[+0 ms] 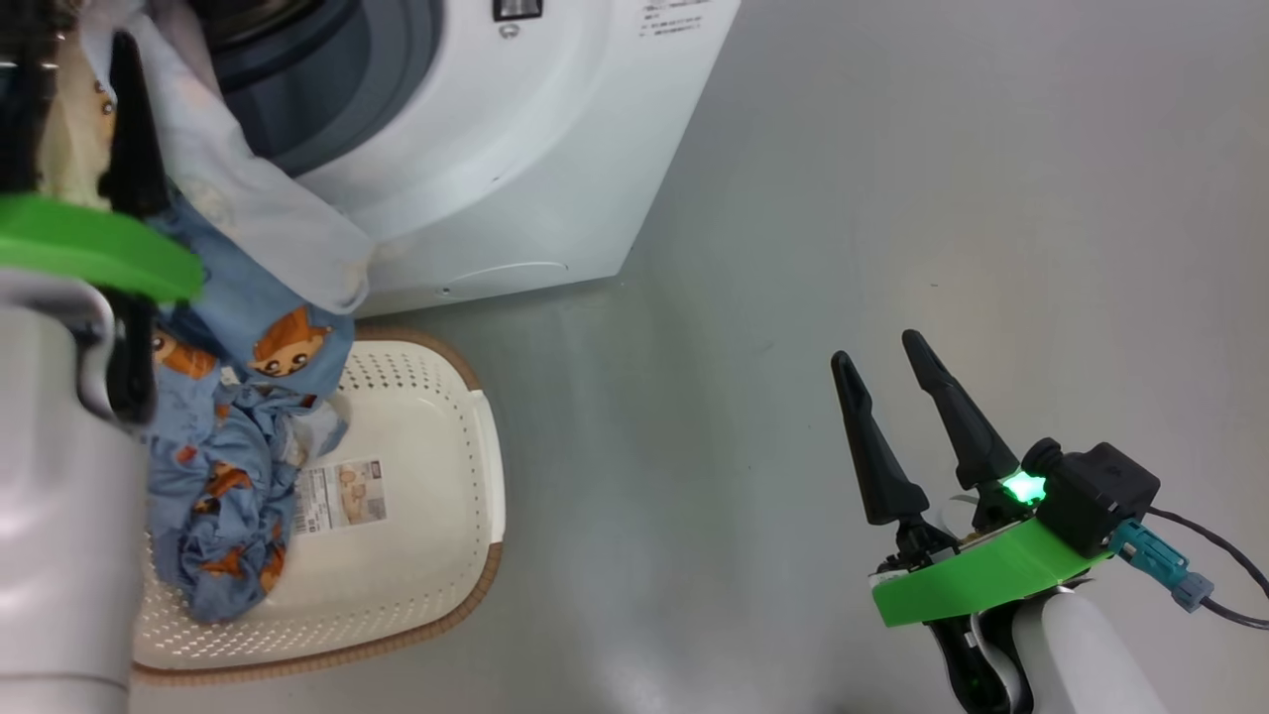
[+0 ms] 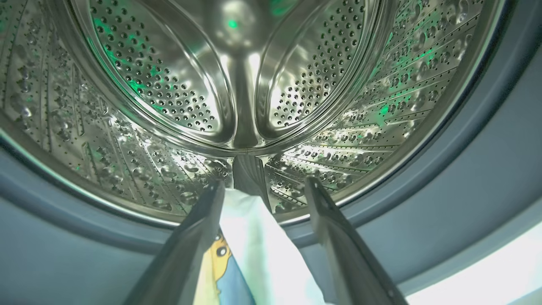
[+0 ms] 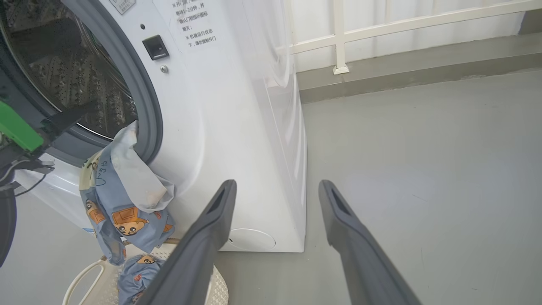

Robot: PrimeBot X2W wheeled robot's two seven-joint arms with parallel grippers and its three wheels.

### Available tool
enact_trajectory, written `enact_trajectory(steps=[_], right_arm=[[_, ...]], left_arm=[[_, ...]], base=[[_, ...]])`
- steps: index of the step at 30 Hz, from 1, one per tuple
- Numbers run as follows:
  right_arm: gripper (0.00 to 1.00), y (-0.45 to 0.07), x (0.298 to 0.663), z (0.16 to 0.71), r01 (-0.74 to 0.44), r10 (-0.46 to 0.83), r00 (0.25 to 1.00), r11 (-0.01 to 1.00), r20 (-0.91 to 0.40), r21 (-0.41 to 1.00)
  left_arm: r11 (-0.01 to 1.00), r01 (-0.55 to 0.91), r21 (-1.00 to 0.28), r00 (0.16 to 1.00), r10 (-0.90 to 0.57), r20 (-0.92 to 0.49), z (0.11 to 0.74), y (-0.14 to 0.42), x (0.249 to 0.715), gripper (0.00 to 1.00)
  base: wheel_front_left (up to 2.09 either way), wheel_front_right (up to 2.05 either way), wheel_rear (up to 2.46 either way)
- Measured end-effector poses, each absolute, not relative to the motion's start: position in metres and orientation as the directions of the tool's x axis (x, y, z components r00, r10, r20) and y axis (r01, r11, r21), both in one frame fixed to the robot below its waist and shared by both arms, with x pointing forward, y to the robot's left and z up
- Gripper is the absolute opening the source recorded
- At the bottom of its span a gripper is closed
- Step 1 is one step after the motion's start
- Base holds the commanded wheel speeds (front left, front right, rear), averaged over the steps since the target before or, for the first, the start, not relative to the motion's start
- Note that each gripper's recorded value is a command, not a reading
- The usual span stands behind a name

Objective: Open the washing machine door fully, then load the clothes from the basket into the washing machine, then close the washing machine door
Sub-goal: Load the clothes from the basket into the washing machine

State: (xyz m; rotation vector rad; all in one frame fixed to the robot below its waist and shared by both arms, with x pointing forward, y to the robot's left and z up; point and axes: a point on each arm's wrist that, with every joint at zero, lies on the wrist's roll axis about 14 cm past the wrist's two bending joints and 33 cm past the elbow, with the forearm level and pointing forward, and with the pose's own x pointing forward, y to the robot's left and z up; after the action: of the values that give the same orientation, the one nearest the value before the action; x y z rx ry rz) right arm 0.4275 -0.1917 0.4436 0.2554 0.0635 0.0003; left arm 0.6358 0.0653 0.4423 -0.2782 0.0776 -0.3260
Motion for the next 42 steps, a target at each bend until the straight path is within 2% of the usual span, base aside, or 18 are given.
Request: enact_trajectory(steps=[17,28,42], right_arm=[[1.00,-0.187,0.430,0.455,-0.017,0.024,0.999,0.971,-0.028,0.238],[1.00,-0.189,0.421,0.452,-0.011,0.022,0.999,0.972,-0.045,0.235],[1.00,-0.192,0.423,0.447,-0.003,0.017,0.998,0.973,-0.057,0.231]], left_arm=[[0.928,0.239,-0.287,0.959,-0.272,-0.080,0.412,0.097,0.558,1.00],[0.942,0.166,-0.291,0.960,-0.222,-0.169,0.383,0.121,0.492,1.00],[0.938,0.146,-0.314,0.959,-0.213,-0.189,0.376,0.122,0.474,1.00]], base=[[0.00,0.00,0.00],[0.00,0.00,0.00],[0.00,0.00,0.00]])
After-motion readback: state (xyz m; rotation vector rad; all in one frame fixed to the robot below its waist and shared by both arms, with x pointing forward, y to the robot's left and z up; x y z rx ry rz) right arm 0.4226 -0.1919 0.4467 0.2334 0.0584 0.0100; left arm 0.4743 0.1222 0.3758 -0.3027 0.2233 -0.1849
